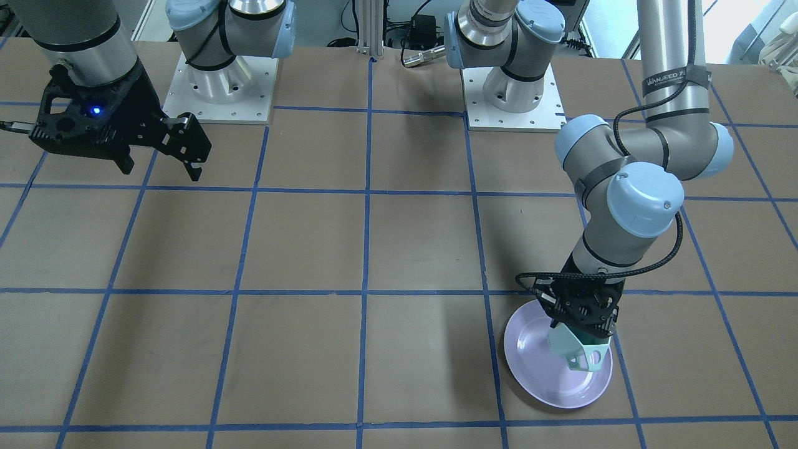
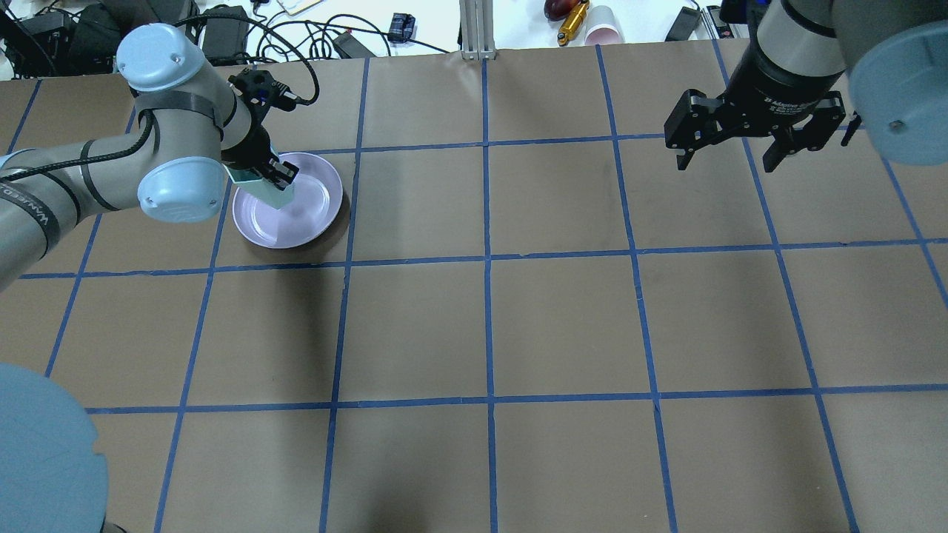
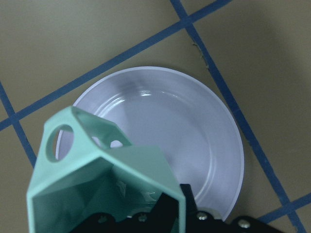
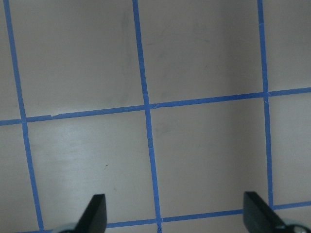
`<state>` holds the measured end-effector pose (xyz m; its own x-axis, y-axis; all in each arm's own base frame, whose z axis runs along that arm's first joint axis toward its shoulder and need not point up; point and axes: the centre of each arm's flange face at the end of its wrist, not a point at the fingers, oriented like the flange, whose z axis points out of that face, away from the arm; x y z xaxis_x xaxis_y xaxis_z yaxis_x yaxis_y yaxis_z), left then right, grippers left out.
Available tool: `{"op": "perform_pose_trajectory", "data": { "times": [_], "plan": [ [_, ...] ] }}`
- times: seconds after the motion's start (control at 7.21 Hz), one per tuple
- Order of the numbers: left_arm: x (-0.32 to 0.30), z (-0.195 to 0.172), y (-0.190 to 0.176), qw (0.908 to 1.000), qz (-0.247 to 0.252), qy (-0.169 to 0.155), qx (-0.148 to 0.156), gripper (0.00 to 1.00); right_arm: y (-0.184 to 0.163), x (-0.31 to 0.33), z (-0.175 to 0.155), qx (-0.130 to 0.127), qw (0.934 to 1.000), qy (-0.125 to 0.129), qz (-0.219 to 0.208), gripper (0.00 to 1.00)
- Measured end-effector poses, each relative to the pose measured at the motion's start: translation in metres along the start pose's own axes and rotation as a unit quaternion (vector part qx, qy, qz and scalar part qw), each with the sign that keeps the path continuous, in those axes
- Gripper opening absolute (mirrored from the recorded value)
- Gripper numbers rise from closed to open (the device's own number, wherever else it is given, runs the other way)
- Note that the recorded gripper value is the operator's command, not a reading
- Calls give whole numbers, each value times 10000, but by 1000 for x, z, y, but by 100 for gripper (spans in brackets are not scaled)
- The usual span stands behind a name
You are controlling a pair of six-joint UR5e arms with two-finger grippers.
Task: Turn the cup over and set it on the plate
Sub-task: 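Rotate the cup upright above the plate with the left gripper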
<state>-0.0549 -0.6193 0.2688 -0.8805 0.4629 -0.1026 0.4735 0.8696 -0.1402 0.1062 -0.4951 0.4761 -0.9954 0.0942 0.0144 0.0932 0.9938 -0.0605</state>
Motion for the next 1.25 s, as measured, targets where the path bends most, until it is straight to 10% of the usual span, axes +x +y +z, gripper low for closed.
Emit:
{"op": "perform_pose_trajectory", "data": {
  "times": [0.97, 1.11, 1.25],
  "plan": [
    [1, 38, -2, 9999, 29, 70, -118, 0, 0, 0, 0, -1, 10000, 0, 0, 100],
    [1, 40, -2, 9999, 23, 76, -134, 99, 0, 0, 0, -2, 10000, 0, 0, 100],
    [2, 42, -1, 9998, 11, 88, -154, 100, 0, 0, 0, -2, 10000, 0, 0, 100]
  ]
}}
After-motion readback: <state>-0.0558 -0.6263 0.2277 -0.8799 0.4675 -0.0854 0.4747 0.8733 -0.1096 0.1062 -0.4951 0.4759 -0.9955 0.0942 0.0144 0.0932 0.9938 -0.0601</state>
